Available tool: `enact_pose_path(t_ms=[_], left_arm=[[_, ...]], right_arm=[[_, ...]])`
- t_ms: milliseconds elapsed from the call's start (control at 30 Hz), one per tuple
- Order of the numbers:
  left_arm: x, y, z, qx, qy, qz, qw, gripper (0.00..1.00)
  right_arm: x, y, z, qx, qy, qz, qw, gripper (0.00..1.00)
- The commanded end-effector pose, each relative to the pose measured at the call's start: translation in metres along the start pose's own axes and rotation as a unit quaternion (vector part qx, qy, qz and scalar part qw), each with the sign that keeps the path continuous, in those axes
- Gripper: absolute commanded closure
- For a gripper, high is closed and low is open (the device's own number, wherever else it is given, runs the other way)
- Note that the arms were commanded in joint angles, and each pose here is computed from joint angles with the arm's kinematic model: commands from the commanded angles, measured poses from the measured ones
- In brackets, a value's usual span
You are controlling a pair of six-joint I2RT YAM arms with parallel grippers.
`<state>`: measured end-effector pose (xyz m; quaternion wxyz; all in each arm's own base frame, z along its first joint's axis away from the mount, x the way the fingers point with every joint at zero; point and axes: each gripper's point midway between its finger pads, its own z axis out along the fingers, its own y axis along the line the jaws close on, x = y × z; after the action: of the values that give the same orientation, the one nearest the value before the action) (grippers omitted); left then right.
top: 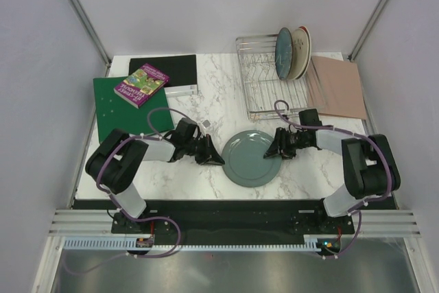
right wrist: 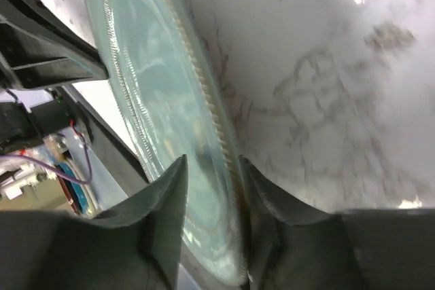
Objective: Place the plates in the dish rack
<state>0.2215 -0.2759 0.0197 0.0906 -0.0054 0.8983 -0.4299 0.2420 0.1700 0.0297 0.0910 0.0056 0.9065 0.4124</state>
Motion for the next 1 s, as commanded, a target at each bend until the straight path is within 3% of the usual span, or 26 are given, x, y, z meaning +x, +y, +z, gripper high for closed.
enact_pose_path(t_ms=[0, 33, 100, 167, 233, 267, 333, 367, 400, 467, 667, 800, 867, 967], left_arm=[[0.006, 0.021, 0.000, -0.038, 0.005, 0.011, 0.999, 0.98], [0.005, 0.020, 0.000, -0.037, 0.003, 0.013, 0.999, 0.98], [0.002, 0.019, 0.000, -0.036, 0.002, 0.014, 0.999, 0.97], [-0.001, 0.017, 0.001, -0.035, -0.001, 0.018, 0.999, 0.96], [-0.005, 0.016, 0.000, -0.037, -0.007, 0.026, 0.999, 0.85], [-0.007, 0.016, -0.001, -0.039, -0.010, 0.029, 0.999, 0.68], [-0.018, 0.015, -0.010, -0.047, -0.029, 0.042, 0.998, 0.43], [-0.020, 0.019, -0.016, -0.063, -0.032, 0.039, 0.997, 0.25], [-0.031, 0.011, -0.026, -0.060, -0.052, 0.051, 0.996, 0.01], [-0.031, 0.014, -0.040, -0.080, -0.050, 0.072, 0.993, 0.00], [-0.062, -0.009, -0.089, -0.097, -0.126, 0.195, 0.968, 0.00], [-0.082, -0.035, -0.112, -0.094, -0.170, 0.281, 0.940, 0.00], [-0.100, -0.034, -0.126, -0.132, -0.205, 0.311, 0.919, 0.00], [-0.134, -0.013, -0.150, -0.234, -0.271, 0.294, 0.886, 0.00]], right_arm=[[0.006, 0.006, -0.028, 0.025, -0.010, -0.033, 0.999, 0.65], [0.008, 0.009, -0.029, 0.019, -0.010, -0.036, 0.999, 0.80], [0.007, 0.014, -0.031, 0.013, -0.020, -0.036, 0.999, 0.96], [0.003, 0.018, -0.033, 0.010, -0.027, -0.046, 0.999, 1.00], [-0.001, 0.027, -0.038, -0.002, -0.030, -0.060, 0.998, 1.00], [0.001, 0.031, -0.042, -0.002, -0.025, -0.060, 0.998, 1.00], [-0.011, 0.043, -0.054, 0.000, -0.035, -0.099, 0.994, 1.00], [-0.005, 0.048, -0.060, 0.004, -0.022, -0.098, 0.995, 1.00], [-0.020, 0.063, -0.073, 0.005, -0.040, -0.129, 0.991, 1.00], [-0.022, 0.079, -0.086, 0.007, -0.033, -0.154, 0.987, 1.00], [-0.077, 0.168, -0.141, -0.004, -0.095, -0.260, 0.961, 1.00], [-0.154, 0.232, -0.200, 0.037, -0.211, -0.354, 0.910, 1.00], [-0.203, 0.230, -0.218, 0.110, -0.276, -0.346, 0.890, 1.00], [-0.264, 0.246, -0.261, 0.172, -0.399, -0.313, 0.845, 1.00]])
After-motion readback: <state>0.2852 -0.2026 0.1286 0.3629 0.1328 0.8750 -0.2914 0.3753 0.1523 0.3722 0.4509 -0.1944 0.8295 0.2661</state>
